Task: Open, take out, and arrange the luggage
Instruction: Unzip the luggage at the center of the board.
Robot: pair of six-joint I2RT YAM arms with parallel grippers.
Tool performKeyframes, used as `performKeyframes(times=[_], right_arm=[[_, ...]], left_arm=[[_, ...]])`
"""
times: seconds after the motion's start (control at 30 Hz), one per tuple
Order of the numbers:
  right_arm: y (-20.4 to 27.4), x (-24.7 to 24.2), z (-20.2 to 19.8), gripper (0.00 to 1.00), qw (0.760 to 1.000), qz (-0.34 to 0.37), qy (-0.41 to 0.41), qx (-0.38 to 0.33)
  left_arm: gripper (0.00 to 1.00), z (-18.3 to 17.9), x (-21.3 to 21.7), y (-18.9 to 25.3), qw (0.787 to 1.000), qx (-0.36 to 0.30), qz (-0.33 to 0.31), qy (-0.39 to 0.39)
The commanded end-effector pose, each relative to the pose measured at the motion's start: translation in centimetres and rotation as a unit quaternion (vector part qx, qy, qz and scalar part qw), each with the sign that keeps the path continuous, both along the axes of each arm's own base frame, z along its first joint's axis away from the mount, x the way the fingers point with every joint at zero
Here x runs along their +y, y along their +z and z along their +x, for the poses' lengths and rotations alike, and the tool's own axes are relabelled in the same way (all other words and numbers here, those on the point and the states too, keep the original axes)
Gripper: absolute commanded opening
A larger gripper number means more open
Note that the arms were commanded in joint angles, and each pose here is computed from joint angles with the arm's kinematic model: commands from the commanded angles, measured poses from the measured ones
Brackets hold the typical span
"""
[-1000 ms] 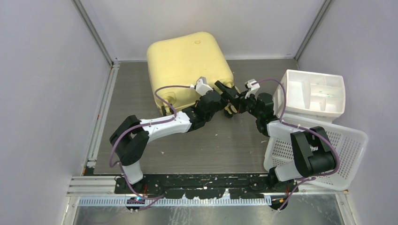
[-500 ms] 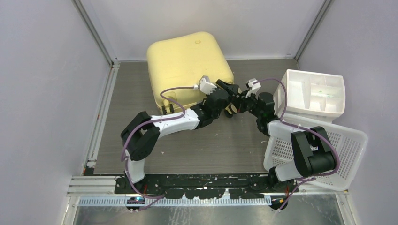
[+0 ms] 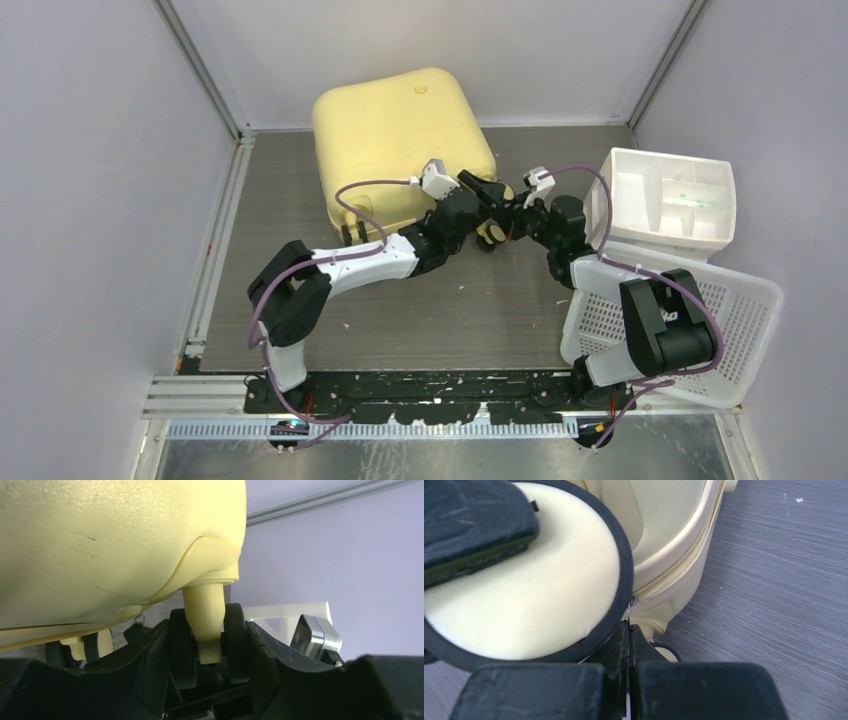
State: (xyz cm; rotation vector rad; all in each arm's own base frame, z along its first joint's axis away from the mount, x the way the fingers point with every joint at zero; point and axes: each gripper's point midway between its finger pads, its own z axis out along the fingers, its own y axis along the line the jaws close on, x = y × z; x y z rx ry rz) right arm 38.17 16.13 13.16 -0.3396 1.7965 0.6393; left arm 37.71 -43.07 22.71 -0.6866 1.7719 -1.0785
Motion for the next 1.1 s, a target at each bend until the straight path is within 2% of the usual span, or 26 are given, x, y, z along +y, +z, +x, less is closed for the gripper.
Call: performKeyframes(times=[0.0, 0.13, 0.43, 0.57, 1.07], right_arm=[[2.8, -0.1, 1.0, 0.01, 0.999, -0.004, 0.004, -0.044], [3.6, 0.4, 0.6, 0.01, 0.998, -0.002, 0.019, -0.055], [3.4, 1.4, -0.4, 0.01, 0.996, -0.022, 0.054, -0.061], [2.5, 2.3, -0.7, 0.01, 0.995, -0.039, 0.068, -0.056], [2.2, 5.1, -1.9, 0.01, 0.987, -0.083, 0.109, -0.079]], left_arm=[[0.00, -1.0, 2.4, 8.3, 0.996, -0.088, -0.029, -0.005], [0.00, -2.1, 4.0, 9.8, 0.994, -0.107, -0.023, -0.008], [0.00, -3.5, 8.1, 9.9, 0.993, -0.117, -0.016, -0.003], [0.00, -4.9, 8.5, 10.7, 0.992, -0.123, -0.021, -0.037], [0.00, -13.1, 14.3, 9.7, 0.980, -0.110, 0.074, -0.150]])
